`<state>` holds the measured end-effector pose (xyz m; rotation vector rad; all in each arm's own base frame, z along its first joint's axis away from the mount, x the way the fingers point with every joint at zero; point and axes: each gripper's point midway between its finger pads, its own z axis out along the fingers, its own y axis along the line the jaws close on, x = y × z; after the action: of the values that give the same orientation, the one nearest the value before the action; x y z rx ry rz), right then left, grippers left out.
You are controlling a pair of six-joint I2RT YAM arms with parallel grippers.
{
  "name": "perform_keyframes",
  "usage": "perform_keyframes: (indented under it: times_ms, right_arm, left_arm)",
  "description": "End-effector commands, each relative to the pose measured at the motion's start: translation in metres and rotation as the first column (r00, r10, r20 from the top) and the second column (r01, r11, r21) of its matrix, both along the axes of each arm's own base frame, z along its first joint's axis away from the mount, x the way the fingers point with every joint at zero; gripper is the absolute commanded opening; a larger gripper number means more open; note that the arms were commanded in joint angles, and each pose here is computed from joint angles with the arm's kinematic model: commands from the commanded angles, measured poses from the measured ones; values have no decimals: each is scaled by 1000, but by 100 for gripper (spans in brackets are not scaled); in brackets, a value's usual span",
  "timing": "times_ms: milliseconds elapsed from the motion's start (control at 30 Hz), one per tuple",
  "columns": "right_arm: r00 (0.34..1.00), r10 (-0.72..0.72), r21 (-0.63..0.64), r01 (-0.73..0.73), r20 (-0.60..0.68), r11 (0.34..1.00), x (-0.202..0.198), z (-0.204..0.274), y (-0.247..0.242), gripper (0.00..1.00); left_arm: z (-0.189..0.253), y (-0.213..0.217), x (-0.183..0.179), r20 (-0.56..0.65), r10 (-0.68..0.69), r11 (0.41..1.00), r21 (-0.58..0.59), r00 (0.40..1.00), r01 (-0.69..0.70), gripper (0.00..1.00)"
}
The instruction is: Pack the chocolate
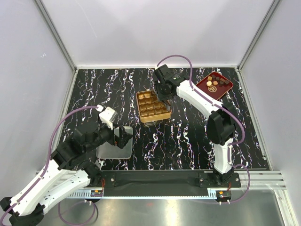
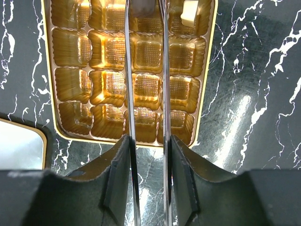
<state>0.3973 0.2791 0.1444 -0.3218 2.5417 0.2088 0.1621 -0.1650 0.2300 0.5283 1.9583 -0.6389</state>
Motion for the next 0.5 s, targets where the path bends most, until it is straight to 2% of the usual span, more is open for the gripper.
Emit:
perform_keyframes:
  times_ms: [0, 233, 467]
  right_arm:
    - [999, 7, -2, -7, 49, 1000, 2, 11, 4, 43]
    - [996, -11, -17, 13, 90, 1000, 6, 31, -1, 45]
    - [981, -56, -48, 66, 187, 997, 14, 79, -26, 45]
  left_arm:
    - [9, -1, 3, 38, 5, 1000, -18, 999, -4, 99]
    - [8, -1, 3, 37, 5, 1000, -17, 999, -4, 99]
    - [9, -1, 3, 38, 5, 1000, -18, 999, -4, 99]
